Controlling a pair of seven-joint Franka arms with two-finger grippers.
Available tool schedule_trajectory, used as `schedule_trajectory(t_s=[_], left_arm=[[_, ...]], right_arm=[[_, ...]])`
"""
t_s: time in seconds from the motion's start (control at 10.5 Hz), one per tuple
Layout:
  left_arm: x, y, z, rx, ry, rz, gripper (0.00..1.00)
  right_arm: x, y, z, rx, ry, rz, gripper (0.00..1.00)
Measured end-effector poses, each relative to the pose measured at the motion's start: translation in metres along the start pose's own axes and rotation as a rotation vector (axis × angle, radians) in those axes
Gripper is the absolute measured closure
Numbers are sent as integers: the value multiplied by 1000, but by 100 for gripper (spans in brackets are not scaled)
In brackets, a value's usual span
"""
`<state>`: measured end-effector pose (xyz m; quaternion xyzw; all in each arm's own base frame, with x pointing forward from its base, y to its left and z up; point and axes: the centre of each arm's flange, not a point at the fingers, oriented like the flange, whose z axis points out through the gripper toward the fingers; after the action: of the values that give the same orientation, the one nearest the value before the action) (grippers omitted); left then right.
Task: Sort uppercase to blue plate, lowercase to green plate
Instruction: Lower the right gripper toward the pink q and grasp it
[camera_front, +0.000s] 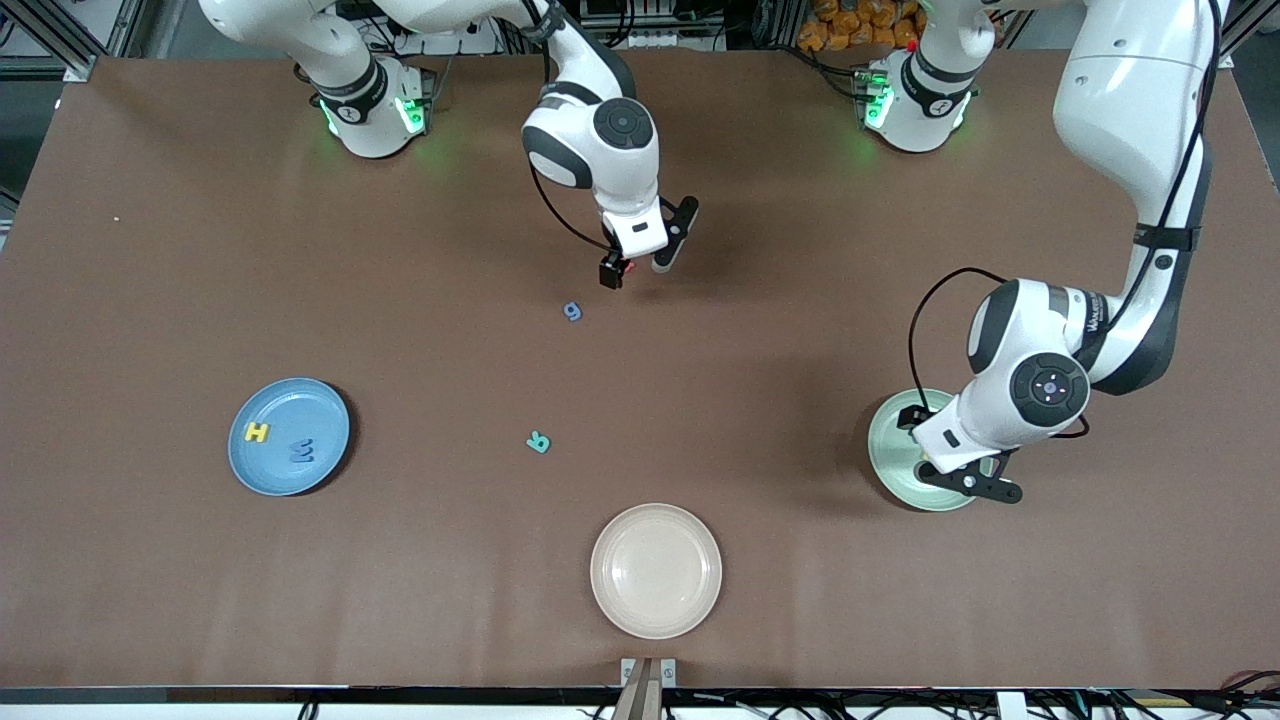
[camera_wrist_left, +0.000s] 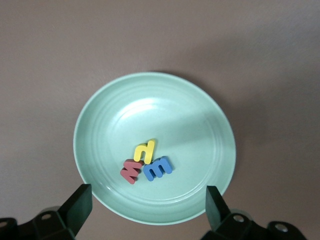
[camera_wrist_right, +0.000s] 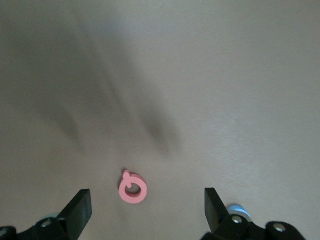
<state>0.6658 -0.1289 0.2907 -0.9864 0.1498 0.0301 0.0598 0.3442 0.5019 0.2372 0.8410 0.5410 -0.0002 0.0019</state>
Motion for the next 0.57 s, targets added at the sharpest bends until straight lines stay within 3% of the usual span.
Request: schedule_trajectory(t_s=[0.57], left_arm=[[-9, -2, -64, -16, 28, -32, 0]], right_arm=[[-22, -9, 42, 24, -45, -8, 0]])
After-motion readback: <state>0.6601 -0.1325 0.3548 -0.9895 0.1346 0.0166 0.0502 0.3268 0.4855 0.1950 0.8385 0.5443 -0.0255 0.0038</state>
